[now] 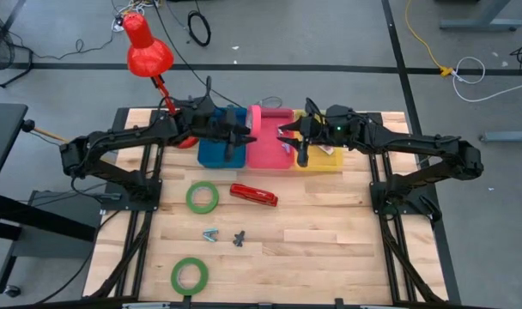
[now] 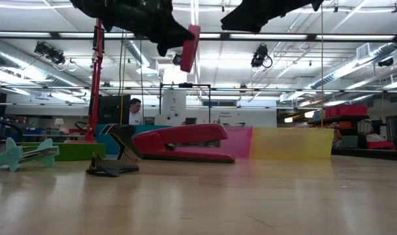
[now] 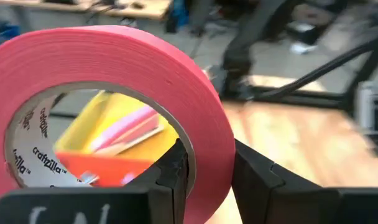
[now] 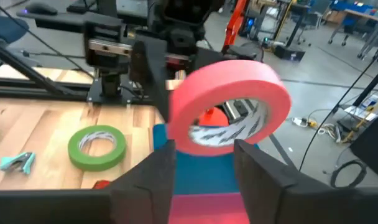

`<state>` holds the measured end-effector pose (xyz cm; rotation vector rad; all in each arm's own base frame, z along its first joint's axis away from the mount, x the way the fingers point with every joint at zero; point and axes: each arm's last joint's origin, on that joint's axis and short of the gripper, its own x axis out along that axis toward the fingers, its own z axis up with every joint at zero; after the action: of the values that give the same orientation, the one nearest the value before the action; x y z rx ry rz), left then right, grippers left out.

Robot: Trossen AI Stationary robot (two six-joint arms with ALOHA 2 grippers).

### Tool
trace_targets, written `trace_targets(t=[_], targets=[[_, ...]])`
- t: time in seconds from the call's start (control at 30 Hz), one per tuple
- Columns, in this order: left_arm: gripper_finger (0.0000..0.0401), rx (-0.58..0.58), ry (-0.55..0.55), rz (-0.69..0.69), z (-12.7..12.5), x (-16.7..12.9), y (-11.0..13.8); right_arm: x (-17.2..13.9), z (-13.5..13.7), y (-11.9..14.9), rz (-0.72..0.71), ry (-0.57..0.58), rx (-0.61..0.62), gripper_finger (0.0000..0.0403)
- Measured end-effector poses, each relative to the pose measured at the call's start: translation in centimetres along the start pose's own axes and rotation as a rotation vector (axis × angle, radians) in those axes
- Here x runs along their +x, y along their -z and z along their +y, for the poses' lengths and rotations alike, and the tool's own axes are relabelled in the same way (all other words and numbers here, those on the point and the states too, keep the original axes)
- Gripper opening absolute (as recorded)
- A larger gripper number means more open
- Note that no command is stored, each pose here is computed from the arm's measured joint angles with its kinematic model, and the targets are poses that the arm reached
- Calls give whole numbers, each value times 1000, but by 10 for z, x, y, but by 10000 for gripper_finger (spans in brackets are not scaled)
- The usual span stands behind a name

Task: Pick and place Stapler, Stapler remover, tape
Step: Put the pink tape into the blue bin

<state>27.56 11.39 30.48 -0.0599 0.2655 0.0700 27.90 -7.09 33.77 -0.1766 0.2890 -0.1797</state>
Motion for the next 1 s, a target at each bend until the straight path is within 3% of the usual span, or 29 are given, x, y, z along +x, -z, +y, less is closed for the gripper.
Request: trace_targets(t=[0.13, 0.43, 0.7, 1.0], targets=[[105, 18, -76, 60, 2, 0, 6, -1, 0, 1, 9, -2, 1, 115], [105, 19, -86, 82, 2, 0, 8, -29, 0, -14, -65, -53, 22, 9], [105, 19, -112, 105, 3, -1, 10, -47, 5, -18, -136, -117, 12, 2], [105, 5, -129, 137, 4, -1, 13, -67, 20, 22, -295, -126, 78, 1]])
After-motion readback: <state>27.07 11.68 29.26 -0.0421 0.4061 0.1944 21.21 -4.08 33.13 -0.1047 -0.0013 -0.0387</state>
